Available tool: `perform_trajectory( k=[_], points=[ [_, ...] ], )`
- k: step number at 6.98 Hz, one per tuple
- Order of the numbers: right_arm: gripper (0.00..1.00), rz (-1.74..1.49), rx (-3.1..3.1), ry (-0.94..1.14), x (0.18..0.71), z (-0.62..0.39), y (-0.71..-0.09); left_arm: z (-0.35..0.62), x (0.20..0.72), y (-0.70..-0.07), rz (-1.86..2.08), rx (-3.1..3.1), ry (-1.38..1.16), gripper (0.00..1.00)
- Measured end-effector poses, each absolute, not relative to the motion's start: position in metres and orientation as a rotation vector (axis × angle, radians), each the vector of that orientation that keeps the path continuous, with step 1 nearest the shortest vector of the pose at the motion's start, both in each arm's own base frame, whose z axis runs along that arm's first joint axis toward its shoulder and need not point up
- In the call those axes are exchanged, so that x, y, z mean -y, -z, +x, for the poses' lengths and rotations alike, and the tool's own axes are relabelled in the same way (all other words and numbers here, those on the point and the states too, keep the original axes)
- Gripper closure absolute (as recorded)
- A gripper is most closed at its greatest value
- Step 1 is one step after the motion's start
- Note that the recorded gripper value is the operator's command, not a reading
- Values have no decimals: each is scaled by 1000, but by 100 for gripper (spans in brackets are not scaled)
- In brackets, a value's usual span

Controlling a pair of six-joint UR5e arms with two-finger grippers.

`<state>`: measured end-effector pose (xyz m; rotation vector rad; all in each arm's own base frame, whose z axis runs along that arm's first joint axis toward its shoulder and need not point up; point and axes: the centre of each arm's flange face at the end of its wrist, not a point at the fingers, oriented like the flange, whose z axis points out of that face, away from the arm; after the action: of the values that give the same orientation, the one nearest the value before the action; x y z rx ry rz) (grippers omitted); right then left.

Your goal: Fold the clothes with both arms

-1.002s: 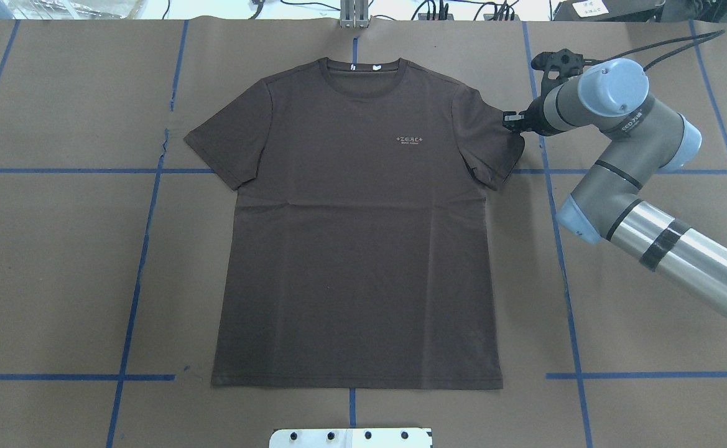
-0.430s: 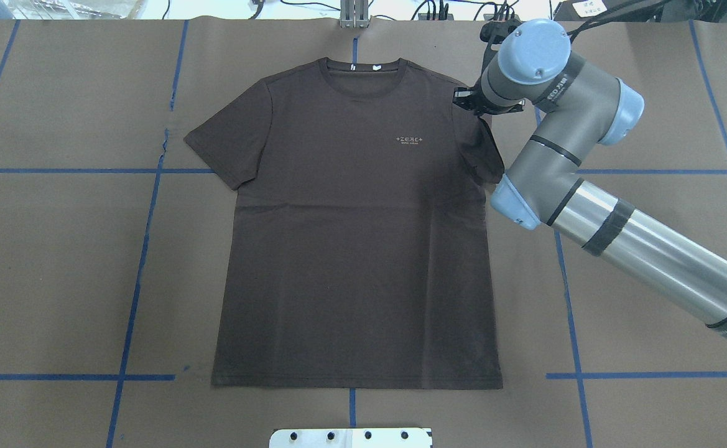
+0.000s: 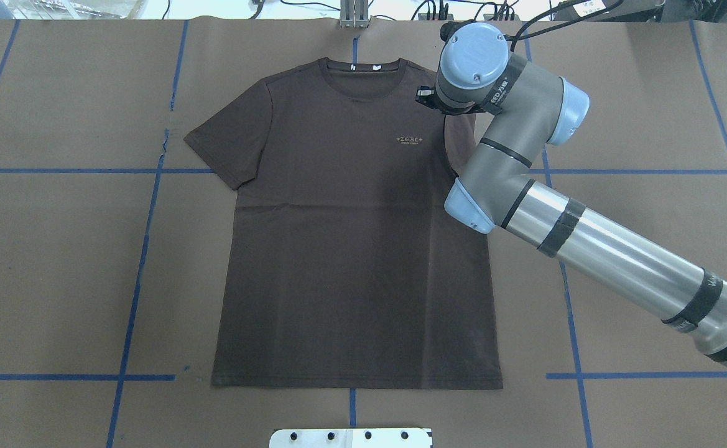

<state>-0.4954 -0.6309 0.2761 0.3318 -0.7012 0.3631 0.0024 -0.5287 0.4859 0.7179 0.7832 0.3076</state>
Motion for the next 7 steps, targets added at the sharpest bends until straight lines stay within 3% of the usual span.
perform_trajectory(
  k=[1, 5, 7],
  points=[
    [1, 336, 698, -360, 629, -505, -272, 2, 529, -486, 718, -783, -307, 0],
    [0, 371, 714, -279, 626, -513, -246, 14, 541, -463, 780, -791, -343, 0],
    [0, 321, 778, -190, 646, -447, -251, 89, 562, -427, 787, -865, -410, 0]
  ],
)
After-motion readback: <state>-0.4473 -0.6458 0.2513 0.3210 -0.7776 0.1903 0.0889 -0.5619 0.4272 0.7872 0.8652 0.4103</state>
